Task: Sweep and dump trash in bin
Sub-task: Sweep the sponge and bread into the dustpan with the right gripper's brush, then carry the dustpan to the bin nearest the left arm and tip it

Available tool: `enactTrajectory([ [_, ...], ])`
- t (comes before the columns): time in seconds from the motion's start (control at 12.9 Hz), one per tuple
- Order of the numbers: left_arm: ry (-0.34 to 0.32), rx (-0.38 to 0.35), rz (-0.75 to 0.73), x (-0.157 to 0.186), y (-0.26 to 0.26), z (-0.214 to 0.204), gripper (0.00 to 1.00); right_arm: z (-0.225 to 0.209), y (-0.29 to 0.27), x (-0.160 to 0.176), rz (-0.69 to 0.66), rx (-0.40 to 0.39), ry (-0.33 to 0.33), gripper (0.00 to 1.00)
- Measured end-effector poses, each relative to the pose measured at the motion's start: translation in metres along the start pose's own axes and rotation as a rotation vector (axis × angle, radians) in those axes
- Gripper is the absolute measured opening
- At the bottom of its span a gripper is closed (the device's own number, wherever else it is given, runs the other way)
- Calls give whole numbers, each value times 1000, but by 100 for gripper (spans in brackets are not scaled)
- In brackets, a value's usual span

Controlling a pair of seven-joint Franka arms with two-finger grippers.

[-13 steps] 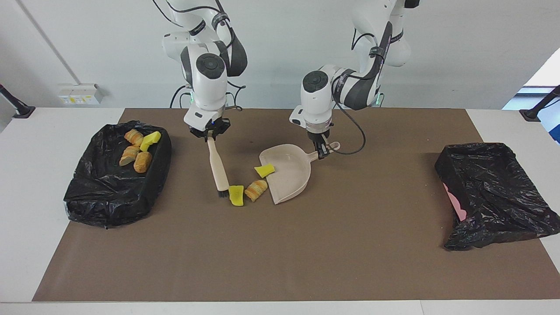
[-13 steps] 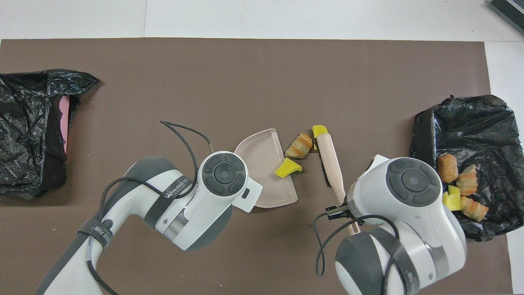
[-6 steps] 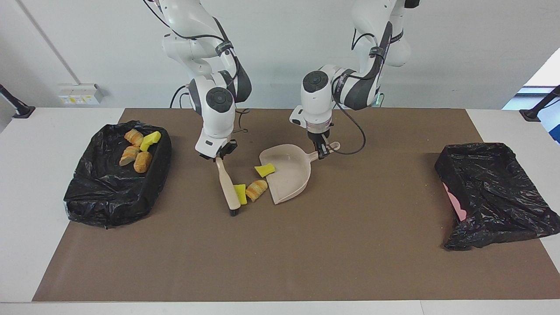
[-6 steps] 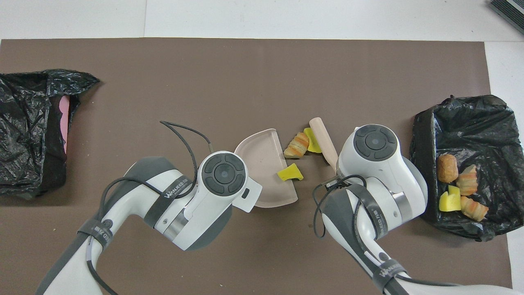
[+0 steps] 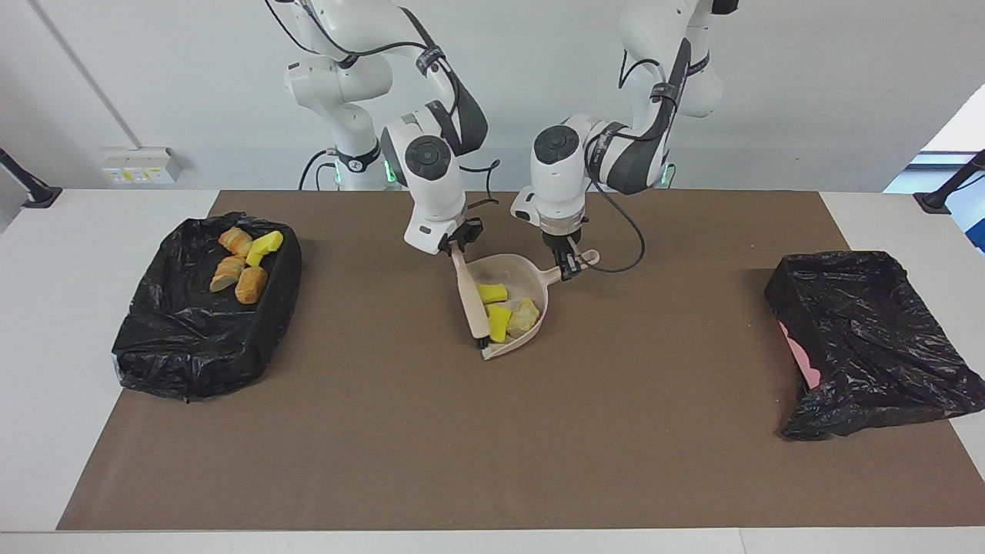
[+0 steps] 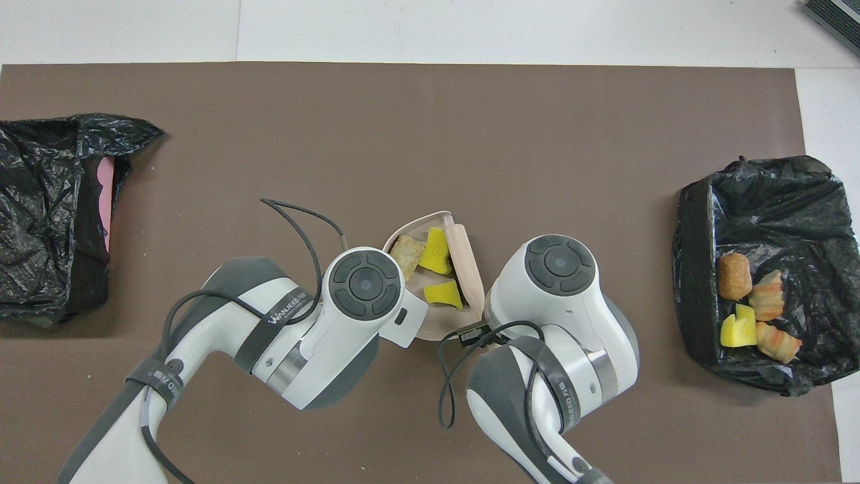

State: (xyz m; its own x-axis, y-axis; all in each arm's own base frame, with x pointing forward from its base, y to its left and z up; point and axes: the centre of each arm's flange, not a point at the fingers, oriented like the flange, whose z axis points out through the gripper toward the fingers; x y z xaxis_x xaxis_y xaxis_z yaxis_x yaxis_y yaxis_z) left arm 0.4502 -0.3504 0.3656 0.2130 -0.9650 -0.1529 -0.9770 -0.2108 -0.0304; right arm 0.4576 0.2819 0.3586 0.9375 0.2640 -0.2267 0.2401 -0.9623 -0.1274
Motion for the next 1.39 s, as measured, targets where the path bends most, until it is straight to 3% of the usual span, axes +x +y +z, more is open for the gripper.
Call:
enactTrajectory([
  [0.46, 6, 1, -10, -8, -10, 2, 31, -32, 9, -20, 45, -16, -47, 26],
  [0.85, 21, 13, 8, -27, -32, -7, 31, -72, -27, -69, 276, -65, -26, 26],
  [1.08, 49, 42, 42, -87, -79, -32, 31, -54, -64, -106, 266, -108, -22, 26],
  [1.39, 71, 101, 114, -207, -135, -74, 31, -16, -102, -140, 248, -119, 42, 26],
])
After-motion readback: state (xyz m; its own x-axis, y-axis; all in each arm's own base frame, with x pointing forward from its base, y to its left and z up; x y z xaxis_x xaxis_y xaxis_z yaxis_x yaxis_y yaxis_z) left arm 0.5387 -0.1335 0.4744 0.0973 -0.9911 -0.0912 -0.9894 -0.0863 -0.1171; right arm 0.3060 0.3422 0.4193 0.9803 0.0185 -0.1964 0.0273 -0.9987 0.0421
